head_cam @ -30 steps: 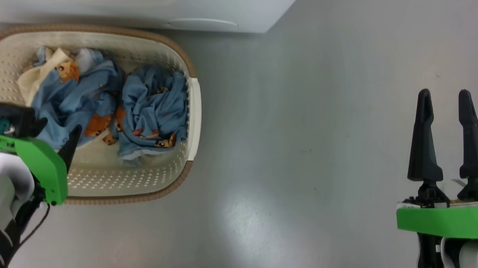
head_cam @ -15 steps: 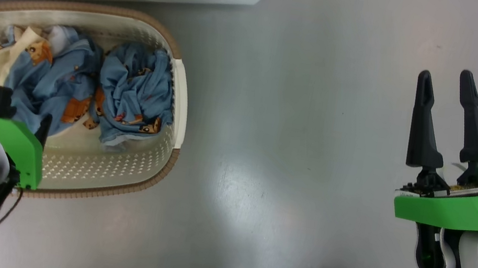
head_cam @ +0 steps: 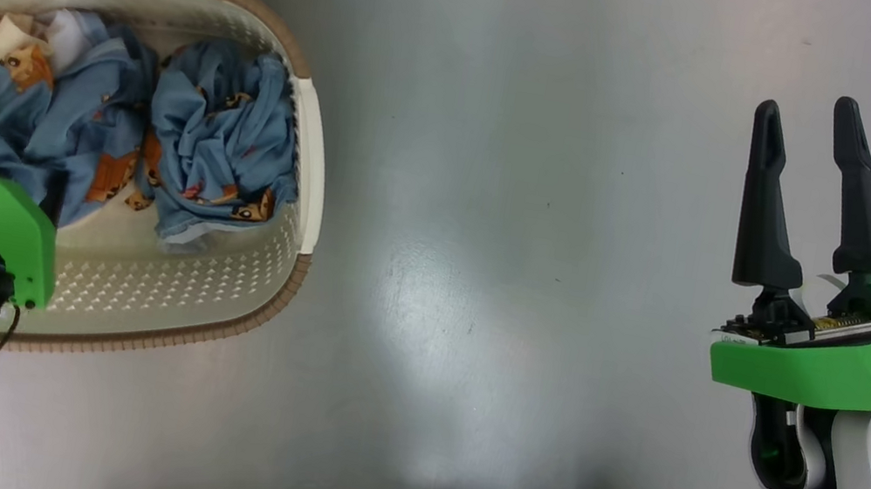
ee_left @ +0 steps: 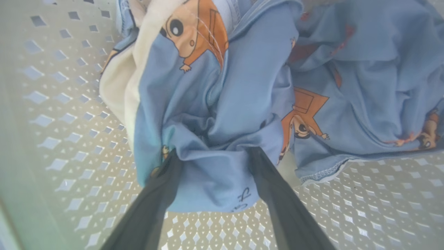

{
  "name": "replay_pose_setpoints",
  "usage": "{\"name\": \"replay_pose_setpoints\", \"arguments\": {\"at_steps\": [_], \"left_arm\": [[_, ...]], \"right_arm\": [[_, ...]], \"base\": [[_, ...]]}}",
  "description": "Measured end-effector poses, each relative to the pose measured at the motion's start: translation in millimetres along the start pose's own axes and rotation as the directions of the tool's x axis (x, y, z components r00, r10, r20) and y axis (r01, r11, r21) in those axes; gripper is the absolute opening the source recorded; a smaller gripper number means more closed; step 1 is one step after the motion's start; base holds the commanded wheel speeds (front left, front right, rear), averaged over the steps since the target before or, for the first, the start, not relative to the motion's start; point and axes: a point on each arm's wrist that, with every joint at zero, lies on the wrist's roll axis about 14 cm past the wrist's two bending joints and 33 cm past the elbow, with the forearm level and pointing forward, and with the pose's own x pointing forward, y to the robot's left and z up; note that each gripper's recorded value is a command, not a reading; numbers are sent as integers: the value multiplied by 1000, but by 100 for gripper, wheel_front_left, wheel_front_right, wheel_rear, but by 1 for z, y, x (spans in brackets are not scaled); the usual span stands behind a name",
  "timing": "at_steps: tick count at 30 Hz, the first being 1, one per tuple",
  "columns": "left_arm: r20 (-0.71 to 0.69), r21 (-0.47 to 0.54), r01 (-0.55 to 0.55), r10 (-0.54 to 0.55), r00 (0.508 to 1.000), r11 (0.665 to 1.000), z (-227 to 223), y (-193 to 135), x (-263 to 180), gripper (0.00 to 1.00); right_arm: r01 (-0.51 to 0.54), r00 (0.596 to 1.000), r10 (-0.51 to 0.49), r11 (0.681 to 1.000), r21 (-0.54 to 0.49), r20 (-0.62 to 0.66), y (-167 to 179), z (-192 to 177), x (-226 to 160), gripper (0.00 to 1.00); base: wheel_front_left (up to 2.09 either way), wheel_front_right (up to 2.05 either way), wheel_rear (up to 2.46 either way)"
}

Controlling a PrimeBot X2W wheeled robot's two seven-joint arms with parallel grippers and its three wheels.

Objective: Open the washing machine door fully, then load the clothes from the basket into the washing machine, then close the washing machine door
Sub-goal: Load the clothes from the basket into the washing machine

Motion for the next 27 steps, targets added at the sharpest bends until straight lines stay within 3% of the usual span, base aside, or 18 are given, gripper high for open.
{"name": "replay_pose_setpoints", "arguments": {"at_steps": [4,5,6,7,8,9,18,27], "left_arm": [[15,7,8,-8,1000,1000,7,-3,5,100],[18,8,10,-10,1000,1000,8,-4,6,84],[20,9,11,-11,1000,1000,9,-5,6,56],[20,10,13,-13,1000,1000,10,-5,7,40],[21,11,16,-16,1000,1000,10,-7,7,16],[23,12,18,-18,1000,1000,10,-8,7,0],[44,4,27,-27,999,1000,17,-11,5,0],[166,-95,29,-12,986,995,44,-11,-18,0]], "right_arm": [[3,1000,-3,1000,1,-3,-1,-2,0,100],[3,1000,-3,1000,2,-4,-1,-3,0,100],[4,1000,-4,1000,2,-4,0,-3,0,100],[4,1000,-4,1000,2,-5,-1,-3,0,100],[5,1000,-5,1000,2,-5,-1,-2,0,100],[6,1000,-6,1000,2,-4,-1,-2,-1,100],[9,1000,-9,1000,-1,22,-2,8,1,100],[-17,997,16,1000,9,72,10,30,1,100]], "base": [[0,0,0],[0,0,0],[0,0,0],[0,0,0],[0,0,0],[0,0,0],[0,0,0],[0,0,0]]}}
